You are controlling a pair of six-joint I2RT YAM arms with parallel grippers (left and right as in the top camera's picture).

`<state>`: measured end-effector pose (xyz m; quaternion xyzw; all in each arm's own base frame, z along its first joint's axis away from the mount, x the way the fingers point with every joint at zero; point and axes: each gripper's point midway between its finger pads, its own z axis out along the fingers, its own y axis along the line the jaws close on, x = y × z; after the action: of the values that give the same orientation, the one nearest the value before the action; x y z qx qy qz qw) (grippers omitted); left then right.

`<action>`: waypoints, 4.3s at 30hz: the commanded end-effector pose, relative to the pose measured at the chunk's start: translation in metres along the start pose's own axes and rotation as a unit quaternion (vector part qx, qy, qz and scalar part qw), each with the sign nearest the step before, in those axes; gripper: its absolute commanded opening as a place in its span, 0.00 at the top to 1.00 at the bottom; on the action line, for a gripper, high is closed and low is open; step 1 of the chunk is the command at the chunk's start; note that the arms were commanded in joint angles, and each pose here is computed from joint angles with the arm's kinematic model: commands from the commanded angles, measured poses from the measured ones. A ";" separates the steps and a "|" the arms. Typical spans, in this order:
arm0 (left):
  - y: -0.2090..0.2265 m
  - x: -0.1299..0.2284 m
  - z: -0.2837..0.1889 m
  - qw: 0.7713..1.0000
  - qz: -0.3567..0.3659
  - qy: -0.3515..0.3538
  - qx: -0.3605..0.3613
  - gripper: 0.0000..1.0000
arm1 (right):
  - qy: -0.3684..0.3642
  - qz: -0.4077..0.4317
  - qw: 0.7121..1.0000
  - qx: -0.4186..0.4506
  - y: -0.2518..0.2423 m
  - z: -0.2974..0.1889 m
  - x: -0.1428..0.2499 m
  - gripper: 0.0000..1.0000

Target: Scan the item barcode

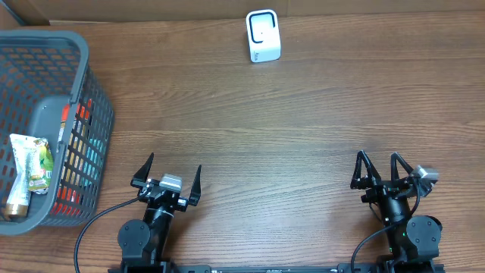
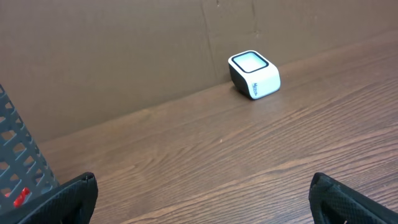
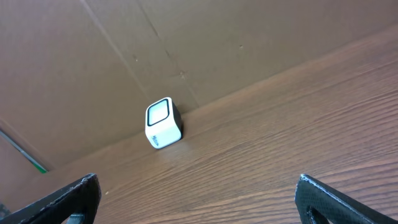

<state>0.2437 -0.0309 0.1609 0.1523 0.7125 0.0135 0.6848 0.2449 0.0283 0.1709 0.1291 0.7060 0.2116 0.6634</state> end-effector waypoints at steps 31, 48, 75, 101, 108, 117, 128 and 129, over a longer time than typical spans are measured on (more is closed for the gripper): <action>0.002 0.000 0.000 1.000 0.008 -0.002 -0.006 0.00 | -0.001 -0.001 1.000 -0.006 0.001 0.000 0.002 0.00; 0.002 0.000 0.000 1.000 0.008 -0.002 -0.006 0.00 | -0.001 -0.001 1.000 -0.006 0.001 0.000 0.002 0.00; 0.002 0.000 0.000 1.000 0.008 -0.002 -0.006 0.01 | -0.001 -0.001 1.000 -0.006 0.001 0.000 0.002 0.00; -0.011 -0.029 -0.007 0.996 -0.075 -0.032 0.043 0.00 | -0.001 -0.001 1.000 -0.006 0.001 0.000 0.002 0.00; -0.008 -0.051 -0.019 0.995 -0.089 -0.013 0.048 0.00 | -0.001 -0.001 1.000 -0.006 0.001 0.000 0.002 0.00; -0.007 -0.059 -0.021 0.994 -0.102 0.000 0.050 0.00 | -0.001 -0.001 1.000 -0.006 0.001 0.000 0.002 0.00; -0.006 -0.064 -0.022 0.993 -0.112 -0.005 0.049 0.00 | -0.001 -0.001 1.000 -0.006 0.001 0.000 0.002 0.00; -0.006 -0.065 -0.022 0.992 -0.116 -0.007 0.049 0.00 | -0.001 -0.001 1.000 -0.006 0.001 0.000 0.002 0.00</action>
<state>0.2244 -0.0466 0.2084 0.1127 0.7307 -0.0877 0.6676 0.2449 0.0285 0.1708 0.1290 0.7062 0.2120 0.6632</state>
